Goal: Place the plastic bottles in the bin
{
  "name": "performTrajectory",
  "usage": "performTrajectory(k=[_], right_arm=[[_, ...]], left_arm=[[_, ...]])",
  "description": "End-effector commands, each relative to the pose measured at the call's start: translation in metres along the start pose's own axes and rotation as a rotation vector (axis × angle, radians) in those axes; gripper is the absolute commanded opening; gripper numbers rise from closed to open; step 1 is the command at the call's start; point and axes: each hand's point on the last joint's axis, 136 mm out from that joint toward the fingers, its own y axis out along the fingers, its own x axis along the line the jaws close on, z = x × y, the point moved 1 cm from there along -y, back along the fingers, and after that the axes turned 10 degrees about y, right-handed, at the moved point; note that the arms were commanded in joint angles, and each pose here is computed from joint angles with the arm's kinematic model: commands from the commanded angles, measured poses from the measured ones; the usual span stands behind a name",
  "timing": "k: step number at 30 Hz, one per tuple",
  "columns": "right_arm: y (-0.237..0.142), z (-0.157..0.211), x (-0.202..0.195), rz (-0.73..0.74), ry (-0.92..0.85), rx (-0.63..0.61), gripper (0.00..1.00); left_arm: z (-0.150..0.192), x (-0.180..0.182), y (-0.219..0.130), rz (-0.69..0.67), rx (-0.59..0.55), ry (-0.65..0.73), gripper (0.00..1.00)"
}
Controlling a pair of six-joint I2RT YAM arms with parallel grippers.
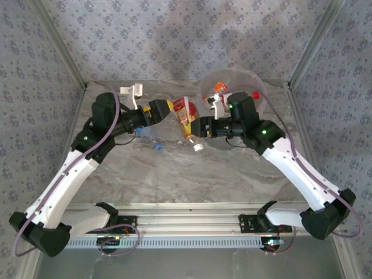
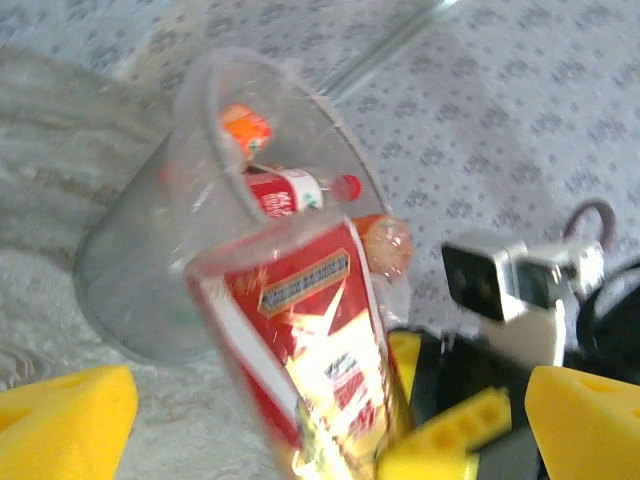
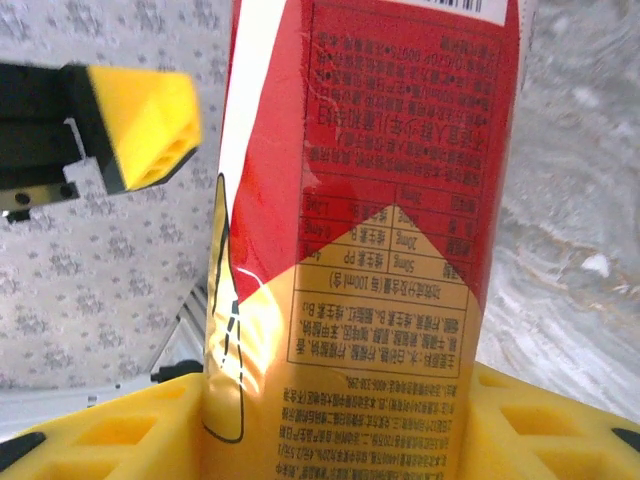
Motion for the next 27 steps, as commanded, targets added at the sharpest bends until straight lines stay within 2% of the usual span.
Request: performTrajectory(k=[1, 6, 9, 12, 18, 27], right_arm=[[-0.031, -0.023, 0.012, -0.007, 0.005, -0.101, 0.56], [-0.064, -0.062, -0.001, 0.102, 0.032, -0.265, 0.55], [-0.081, -0.080, -0.019, 0.212, 0.036, -0.338, 0.54], [-0.096, -0.094, -0.038, 0.326, 0.046, -0.395, 0.53], [-0.104, -0.117, -0.070, 0.448, 0.129, -0.461, 0.53], [-0.077, -0.150, -0.108, 0.468, 0.302, -0.596, 0.53]], left_arm=[[-0.003, -0.029, -0.014, 0.119, 0.001, 0.262, 1.00], [0.020, -0.030, -0.020, 0.156, 0.086, 0.469, 1.00], [0.034, -0.022, -0.019, 0.157, 0.134, 0.535, 1.00], [0.046, -0.014, -0.016, 0.164, 0.152, 0.539, 1.00], [0.061, -0.003, -0.008, 0.175, 0.166, 0.516, 1.00], [0.071, 0.004, -0.002, 0.186, 0.188, 0.488, 1.00]])
